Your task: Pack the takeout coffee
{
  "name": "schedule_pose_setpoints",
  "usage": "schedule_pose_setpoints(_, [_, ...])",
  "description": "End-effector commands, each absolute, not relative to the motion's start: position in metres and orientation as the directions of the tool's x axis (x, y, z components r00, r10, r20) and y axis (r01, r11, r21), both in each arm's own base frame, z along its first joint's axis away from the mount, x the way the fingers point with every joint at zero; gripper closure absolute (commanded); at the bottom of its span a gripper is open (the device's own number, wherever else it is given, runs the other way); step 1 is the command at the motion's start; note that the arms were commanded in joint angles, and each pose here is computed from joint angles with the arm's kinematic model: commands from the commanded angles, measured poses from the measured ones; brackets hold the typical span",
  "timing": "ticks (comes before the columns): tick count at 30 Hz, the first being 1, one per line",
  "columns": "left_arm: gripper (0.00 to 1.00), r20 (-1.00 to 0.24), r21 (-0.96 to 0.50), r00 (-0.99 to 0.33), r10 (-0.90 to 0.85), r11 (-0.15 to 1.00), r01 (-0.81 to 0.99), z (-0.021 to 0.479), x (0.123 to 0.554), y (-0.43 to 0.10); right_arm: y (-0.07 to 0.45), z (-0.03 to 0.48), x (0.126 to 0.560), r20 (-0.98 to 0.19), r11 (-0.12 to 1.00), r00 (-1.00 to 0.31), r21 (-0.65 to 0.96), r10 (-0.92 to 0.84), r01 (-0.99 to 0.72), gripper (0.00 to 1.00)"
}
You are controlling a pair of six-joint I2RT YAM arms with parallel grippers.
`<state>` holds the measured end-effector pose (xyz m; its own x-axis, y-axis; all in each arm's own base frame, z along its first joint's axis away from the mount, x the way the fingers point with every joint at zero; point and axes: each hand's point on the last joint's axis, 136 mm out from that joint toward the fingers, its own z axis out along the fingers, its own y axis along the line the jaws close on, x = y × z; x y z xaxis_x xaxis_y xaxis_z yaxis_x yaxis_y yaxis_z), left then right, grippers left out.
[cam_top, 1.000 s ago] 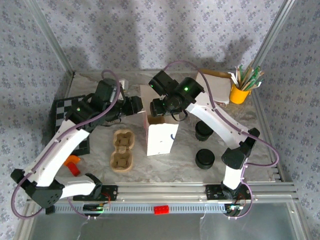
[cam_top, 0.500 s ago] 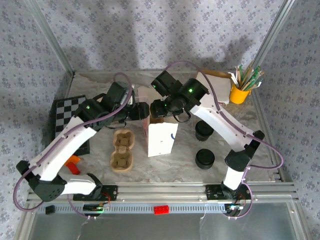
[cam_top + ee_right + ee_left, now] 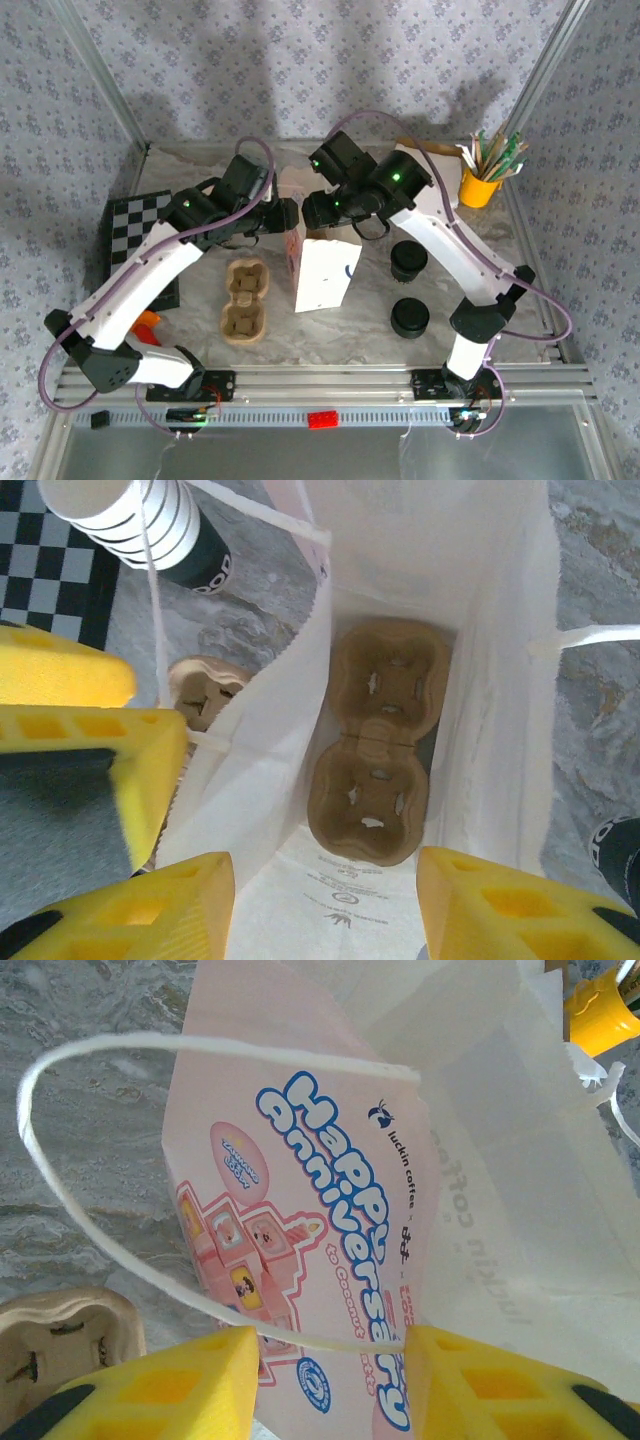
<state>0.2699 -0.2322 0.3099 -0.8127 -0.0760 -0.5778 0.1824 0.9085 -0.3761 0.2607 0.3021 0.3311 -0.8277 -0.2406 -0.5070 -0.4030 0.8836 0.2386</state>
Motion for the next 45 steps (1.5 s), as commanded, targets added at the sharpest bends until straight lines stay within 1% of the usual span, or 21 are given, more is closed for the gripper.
schedule_pose_setpoints(1, [0.57, -0.604, -0.370, -0.790, -0.102, 0.914, 0.165, 0.328, 0.264, -0.216, 0.299, 0.340, 0.252, -0.512, 0.864, -0.814, 0.240, -0.275, -0.442, 0.49])
schedule_pose_setpoints(5, [0.53, -0.608, -0.363, -0.782, -0.137, 0.924, 0.120, 0.333, 0.251, -0.195, 0.299, 0.346, 0.247, -0.511, 0.844, -0.809, 0.260, -0.291, -0.468, 0.49])
schedule_pose_setpoints(8, [0.43, -0.591, -0.378, -0.789, -0.165, 0.921, 0.090, 0.336, 0.242, -0.186, 0.291, 0.348, 0.247, -0.520, 0.850, -0.799, 0.234, -0.302, -0.473, 0.49])
schedule_pose_setpoints(10, [0.40, -0.587, -0.401, -0.791, -0.172, 0.911, 0.100, 0.342, 0.239, -0.189, 0.288, 0.348, 0.248, -0.523, 0.846, -0.794, 0.228, -0.311, -0.482, 0.49])
schedule_pose_setpoints(14, [0.37, -0.580, -0.403, -0.797, -0.168, 0.910, 0.101, 0.346, 0.241, -0.197, 0.291, 0.346, 0.245, -0.516, 0.826, -0.795, 0.262, -0.318, -0.500, 0.49])
schedule_pose_setpoints(17, [0.35, -0.569, -0.381, -0.812, -0.129, 0.917, 0.122, 0.345, 0.247, -0.211, 0.286, 0.351, 0.245, -0.529, 0.825, -0.789, 0.260, -0.313, -0.502, 0.48])
schedule_pose_setpoints(21, [0.36, -0.555, -0.311, -0.828, -0.086, 0.944, 0.110, 0.334, 0.258, -0.217, 0.278, 0.356, 0.243, -0.539, 0.825, -0.785, 0.261, -0.306, -0.501, 0.48])
schedule_pose_setpoints(24, [0.41, -0.539, -0.282, -0.840, -0.064, 0.953, 0.108, 0.323, 0.265, -0.223, 0.272, 0.358, 0.241, -0.545, 0.824, -0.783, 0.265, -0.300, -0.500, 0.47])
schedule_pose_setpoints(26, [0.48, -0.533, -0.265, -0.845, -0.054, 0.958, 0.105, 0.319, 0.269, -0.225, 0.270, 0.358, 0.240, -0.547, 0.823, -0.784, 0.273, -0.293, -0.498, 0.47])
schedule_pose_setpoints(28, [0.52, -0.528, -0.263, -0.848, -0.048, 0.959, 0.110, 0.316, 0.272, -0.229, 0.266, 0.358, 0.240, -0.549, 0.824, -0.787, 0.282, -0.281, -0.492, 0.47])
schedule_pose_setpoints(34, [0.73, -0.524, -0.239, -0.850, -0.048, 0.966, 0.093, 0.307, 0.278, -0.231, 0.256, 0.358, 0.238, -0.552, 0.826, -0.794, 0.303, -0.254, -0.475, 0.47])
schedule_pose_setpoints(37, [0.84, -0.540, -0.250, -0.840, -0.062, 0.964, 0.090, 0.311, 0.281, -0.231, 0.250, 0.358, 0.238, -0.553, 0.834, -0.798, 0.303, -0.240, -0.461, 0.47])
schedule_pose_setpoints(41, [0.95, -0.556, -0.278, -0.826, -0.096, 0.958, 0.076, 0.314, 0.286, -0.235, 0.236, 0.354, 0.240, -0.544, 0.859, -0.808, 0.280, -0.226, -0.428, 0.47])
schedule_pose_setpoints(43, [1.00, -0.570, -0.315, -0.811, -0.129, 0.947, 0.070, 0.318, 0.290, -0.239, 0.230, 0.353, 0.242, -0.544, 0.869, -0.811, 0.274, -0.214, -0.413, 0.47])
schedule_pose_setpoints(45, [1.00, -0.575, -0.368, -0.800, -0.171, 0.927, 0.066, 0.323, 0.295, -0.245, 0.222, 0.353, 0.244, -0.543, 0.884, -0.816, 0.261, -0.199, -0.389, 0.46])
